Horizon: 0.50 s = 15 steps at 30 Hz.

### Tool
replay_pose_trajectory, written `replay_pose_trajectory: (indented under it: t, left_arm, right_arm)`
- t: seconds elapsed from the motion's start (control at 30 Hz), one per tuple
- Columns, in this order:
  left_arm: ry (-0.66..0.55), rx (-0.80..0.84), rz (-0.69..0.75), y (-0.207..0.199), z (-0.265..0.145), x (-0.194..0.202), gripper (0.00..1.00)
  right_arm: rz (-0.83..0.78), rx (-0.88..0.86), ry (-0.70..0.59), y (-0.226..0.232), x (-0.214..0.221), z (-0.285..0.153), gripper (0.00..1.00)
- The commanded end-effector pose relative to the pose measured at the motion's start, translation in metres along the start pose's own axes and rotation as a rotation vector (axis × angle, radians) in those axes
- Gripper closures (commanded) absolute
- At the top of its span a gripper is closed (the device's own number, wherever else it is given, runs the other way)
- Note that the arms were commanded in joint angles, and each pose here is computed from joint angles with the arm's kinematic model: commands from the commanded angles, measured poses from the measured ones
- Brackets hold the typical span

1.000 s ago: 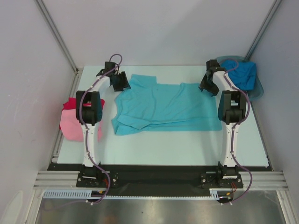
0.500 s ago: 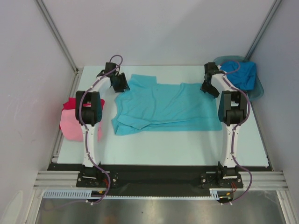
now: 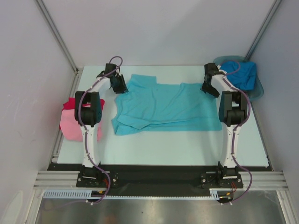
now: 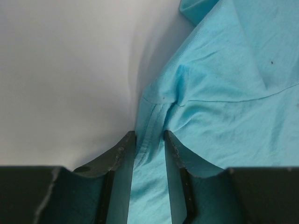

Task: Fold and stack the t-shirts
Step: Fold the tshirt

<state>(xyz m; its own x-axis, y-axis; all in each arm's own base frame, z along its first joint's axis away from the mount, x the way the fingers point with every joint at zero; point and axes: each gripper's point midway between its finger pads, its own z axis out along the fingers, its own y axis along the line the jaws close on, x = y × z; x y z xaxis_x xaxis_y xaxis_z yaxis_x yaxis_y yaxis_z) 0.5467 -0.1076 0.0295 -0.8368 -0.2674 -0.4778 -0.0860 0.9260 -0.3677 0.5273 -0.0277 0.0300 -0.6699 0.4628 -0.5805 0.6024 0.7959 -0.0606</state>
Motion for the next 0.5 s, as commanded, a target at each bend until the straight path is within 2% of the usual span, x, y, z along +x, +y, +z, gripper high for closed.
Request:
replay_pose_trajectory:
  t: [0.0, 0.07, 0.23, 0.47]
  left_arm:
    - [-0.071, 0.027, 0.011, -0.02, -0.032, -0.02, 0.64]
    - [-0.072, 0.035, 0.014, -0.021, -0.034, -0.019, 0.64]
    - [-0.082, 0.042, 0.025, -0.023, -0.039, -0.021, 0.77]
    - [-0.087, 0.036, 0.026, -0.022, -0.042, -0.021, 0.91]
  right_arm:
    - [0.004, 0.086, -0.081, -0.019, -0.029, -0.01, 0.27]
    - [-0.001, 0.05, -0.055, -0.013, -0.023, -0.006, 0.26]
    - [0.014, -0.182, 0.025, 0.024, -0.006, -0.003, 0.27]
    - [0.005, -0.246, 0.029, 0.037, -0.004, -0.009, 0.27]
